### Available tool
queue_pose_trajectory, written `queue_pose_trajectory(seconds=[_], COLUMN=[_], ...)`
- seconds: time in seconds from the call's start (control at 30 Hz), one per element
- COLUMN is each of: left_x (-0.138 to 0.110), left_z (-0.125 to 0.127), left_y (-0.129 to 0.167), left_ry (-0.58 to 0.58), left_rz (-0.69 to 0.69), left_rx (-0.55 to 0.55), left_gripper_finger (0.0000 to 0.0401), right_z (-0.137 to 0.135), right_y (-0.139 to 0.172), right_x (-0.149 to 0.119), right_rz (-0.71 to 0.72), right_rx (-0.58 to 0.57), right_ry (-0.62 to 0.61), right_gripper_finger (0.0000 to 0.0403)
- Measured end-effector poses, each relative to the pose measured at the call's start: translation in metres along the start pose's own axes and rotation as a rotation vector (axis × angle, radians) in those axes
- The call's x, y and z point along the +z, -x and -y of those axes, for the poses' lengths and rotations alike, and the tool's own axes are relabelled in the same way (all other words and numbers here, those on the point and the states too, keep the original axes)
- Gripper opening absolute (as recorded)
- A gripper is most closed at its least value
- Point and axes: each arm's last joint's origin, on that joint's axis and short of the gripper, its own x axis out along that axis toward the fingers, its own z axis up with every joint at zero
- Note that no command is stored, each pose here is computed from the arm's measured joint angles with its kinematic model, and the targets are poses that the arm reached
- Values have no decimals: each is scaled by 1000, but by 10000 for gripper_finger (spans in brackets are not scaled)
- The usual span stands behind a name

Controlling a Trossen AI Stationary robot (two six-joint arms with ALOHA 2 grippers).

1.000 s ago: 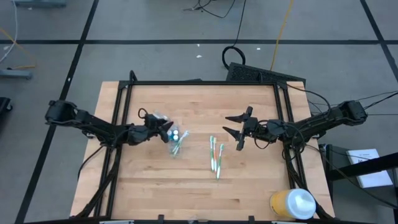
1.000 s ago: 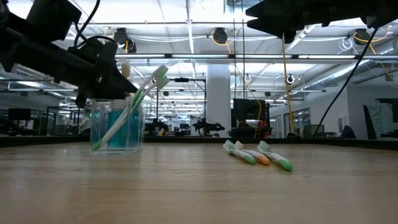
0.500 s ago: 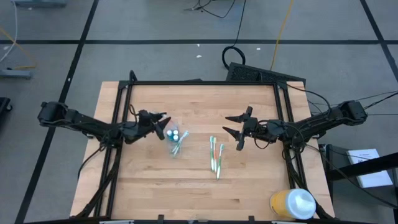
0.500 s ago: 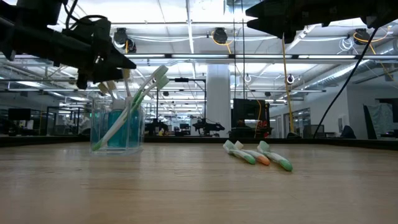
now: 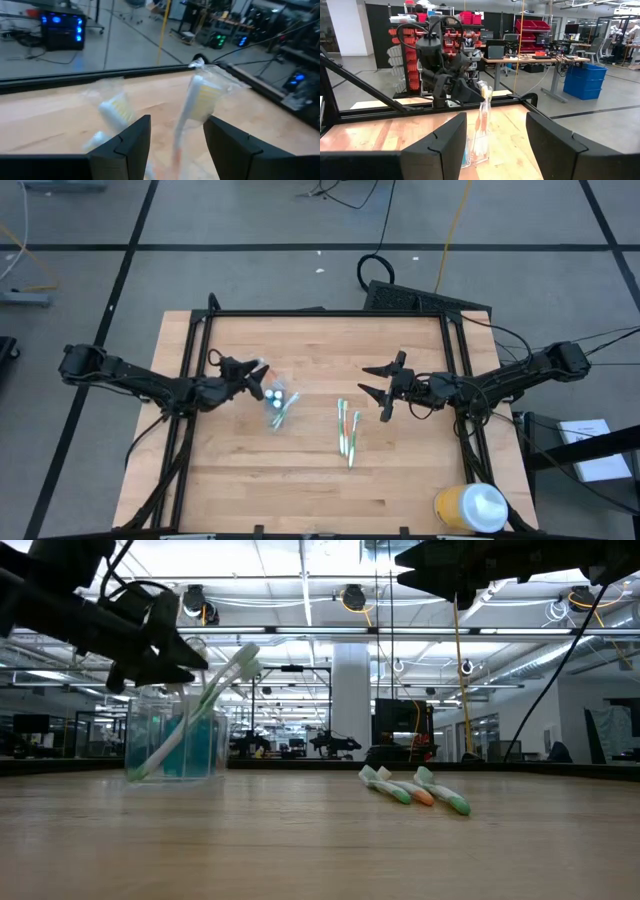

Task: Pick & Place toothbrushing station
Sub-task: Put the green toothbrush in the transparent organizer

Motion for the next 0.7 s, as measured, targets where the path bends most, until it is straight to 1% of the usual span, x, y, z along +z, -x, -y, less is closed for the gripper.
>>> queue_pose_trajectory(seconds=[0.13,0.47,0.7], left_x=[4,7,17], left_z=[3,5,13], left_y=[0,0,1], left_ry=[6,45,24], left_rz=[16,38,76], left_rx=[-47,-68,-185], left_gripper_finger=[191,191,191], right_z=[0,0,0], right_y=[0,0,0], right_x=[0,0,-1], right_rz=[0,0,-6], right_rx=[0,2,2], right_ry=[0,0,3], right_gripper_finger=[196,196,196])
